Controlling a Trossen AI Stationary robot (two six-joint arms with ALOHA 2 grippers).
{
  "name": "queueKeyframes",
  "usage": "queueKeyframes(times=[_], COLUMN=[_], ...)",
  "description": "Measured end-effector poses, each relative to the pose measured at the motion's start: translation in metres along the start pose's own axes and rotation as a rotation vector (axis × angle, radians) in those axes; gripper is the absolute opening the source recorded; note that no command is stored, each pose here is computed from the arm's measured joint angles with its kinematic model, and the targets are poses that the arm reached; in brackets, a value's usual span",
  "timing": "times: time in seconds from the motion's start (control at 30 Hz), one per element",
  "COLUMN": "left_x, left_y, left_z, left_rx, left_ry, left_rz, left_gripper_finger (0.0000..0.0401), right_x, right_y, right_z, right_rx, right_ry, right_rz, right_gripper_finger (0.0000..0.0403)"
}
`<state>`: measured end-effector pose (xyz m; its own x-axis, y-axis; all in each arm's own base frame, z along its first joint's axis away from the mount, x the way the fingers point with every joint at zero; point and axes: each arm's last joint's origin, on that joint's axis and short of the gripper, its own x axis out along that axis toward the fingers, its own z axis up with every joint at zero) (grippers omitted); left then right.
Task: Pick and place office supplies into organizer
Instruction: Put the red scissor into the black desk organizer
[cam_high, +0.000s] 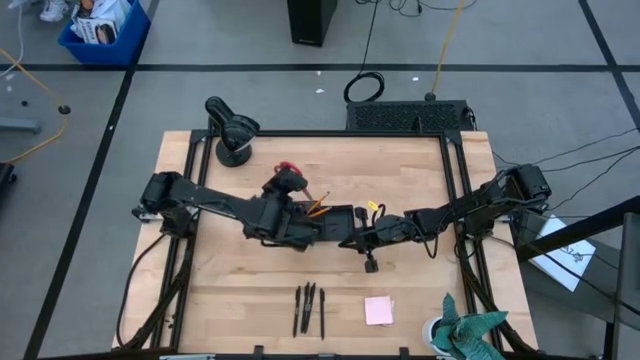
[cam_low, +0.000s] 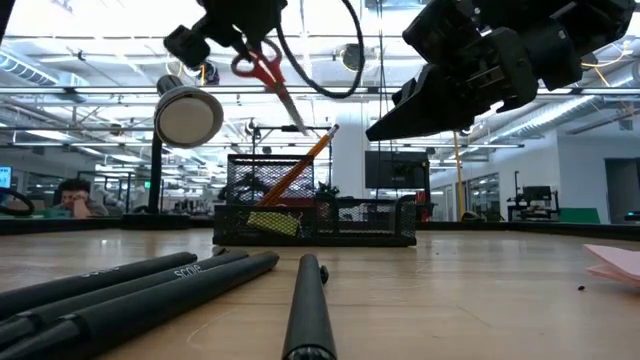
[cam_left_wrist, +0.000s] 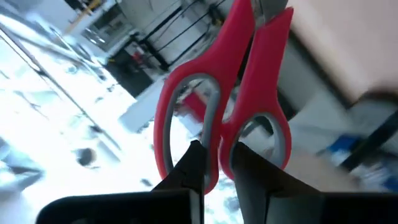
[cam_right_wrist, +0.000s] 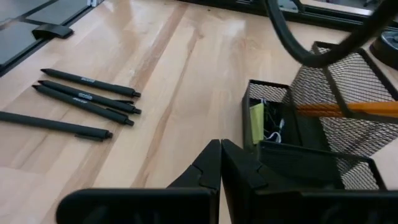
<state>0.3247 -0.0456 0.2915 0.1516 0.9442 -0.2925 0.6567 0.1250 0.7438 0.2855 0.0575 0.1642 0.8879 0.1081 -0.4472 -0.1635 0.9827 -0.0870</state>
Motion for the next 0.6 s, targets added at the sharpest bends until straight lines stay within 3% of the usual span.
queueKeyframes(times=[0.3,0.47,0.6], left_x=[0.004,0.005,0.010], left_y=[0.002,-0.003,-0.003], left_z=[-0.004,0.000,0.005], left_rx=[0.157,0.293,0.290], left_ry=[0.011,0.006,0.011], left_rz=[0.000,-0.002,0.008], left_gripper_finger=[0.0043,0.0013,0.0005], right_x=[-0.002,-0.003,-0.003], right_y=[0.000,0.000,0.000], right_z=[-0.009,-0.012,-0.012], right_rx=[0.021,0.021,0.016], right_ry=[0.011,0.019,0.016], right_rz=[-0.001,-0.004,-0.004], right_gripper_finger=[0.0004,0.0004,0.0004])
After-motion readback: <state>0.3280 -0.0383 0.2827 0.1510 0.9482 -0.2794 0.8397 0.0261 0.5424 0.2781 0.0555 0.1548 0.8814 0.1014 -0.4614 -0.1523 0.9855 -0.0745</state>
